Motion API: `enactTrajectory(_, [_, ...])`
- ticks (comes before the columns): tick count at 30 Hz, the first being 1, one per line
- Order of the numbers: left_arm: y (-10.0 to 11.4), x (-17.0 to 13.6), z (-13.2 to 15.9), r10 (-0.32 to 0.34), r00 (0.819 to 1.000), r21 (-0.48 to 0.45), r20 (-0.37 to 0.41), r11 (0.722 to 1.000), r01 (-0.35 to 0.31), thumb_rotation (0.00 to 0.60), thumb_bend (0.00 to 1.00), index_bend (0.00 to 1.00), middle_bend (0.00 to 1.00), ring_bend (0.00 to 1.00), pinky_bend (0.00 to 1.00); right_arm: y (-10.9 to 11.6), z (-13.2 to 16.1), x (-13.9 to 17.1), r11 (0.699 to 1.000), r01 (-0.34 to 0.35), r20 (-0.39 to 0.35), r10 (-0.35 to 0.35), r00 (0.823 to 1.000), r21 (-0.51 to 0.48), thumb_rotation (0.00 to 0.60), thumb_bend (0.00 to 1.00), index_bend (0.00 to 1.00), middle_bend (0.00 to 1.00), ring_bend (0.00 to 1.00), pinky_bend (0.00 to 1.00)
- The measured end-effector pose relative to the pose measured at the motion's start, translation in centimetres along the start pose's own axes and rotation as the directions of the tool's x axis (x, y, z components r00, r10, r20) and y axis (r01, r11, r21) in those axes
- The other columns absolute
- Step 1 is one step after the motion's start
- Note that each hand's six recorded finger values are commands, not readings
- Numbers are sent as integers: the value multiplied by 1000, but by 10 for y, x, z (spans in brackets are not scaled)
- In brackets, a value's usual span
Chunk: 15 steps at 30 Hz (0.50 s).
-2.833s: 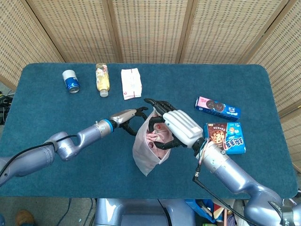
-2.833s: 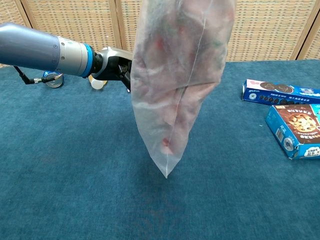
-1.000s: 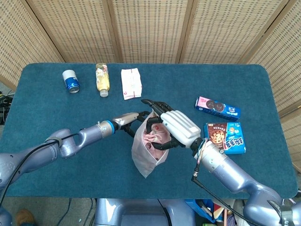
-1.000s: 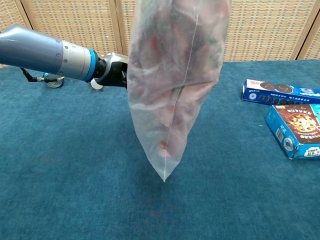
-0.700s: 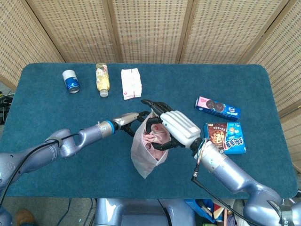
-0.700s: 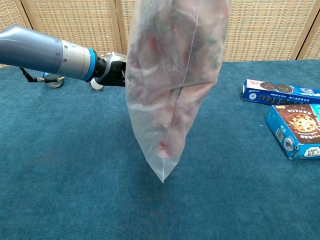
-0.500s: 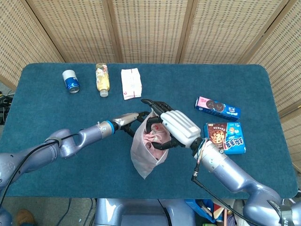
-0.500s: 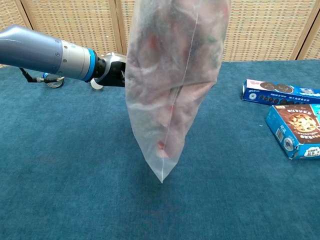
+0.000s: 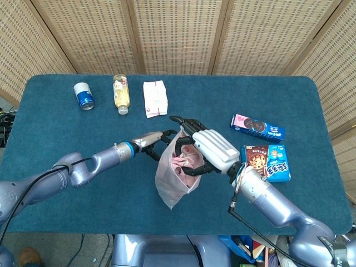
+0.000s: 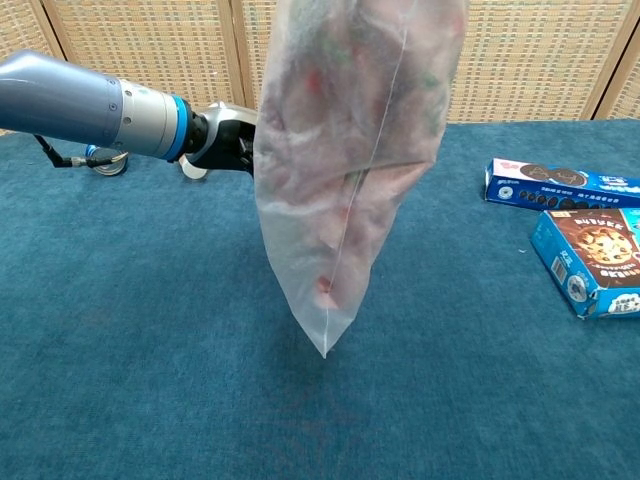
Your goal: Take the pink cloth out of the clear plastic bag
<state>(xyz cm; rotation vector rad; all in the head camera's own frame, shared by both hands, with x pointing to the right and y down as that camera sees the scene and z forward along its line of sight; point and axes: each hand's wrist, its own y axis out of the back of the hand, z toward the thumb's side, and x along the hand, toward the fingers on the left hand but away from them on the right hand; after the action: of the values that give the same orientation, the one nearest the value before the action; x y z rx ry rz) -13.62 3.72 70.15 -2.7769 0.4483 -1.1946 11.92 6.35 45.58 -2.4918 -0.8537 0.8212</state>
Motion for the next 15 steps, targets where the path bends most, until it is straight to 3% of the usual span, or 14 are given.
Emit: enactTrajectory(15, [20,-20,-24,48,997,24,-63,999,-46,600,708,810,0,0,0,13,-20,6,999,47,45,-46,998,-25,600,718,733,0,0,0])
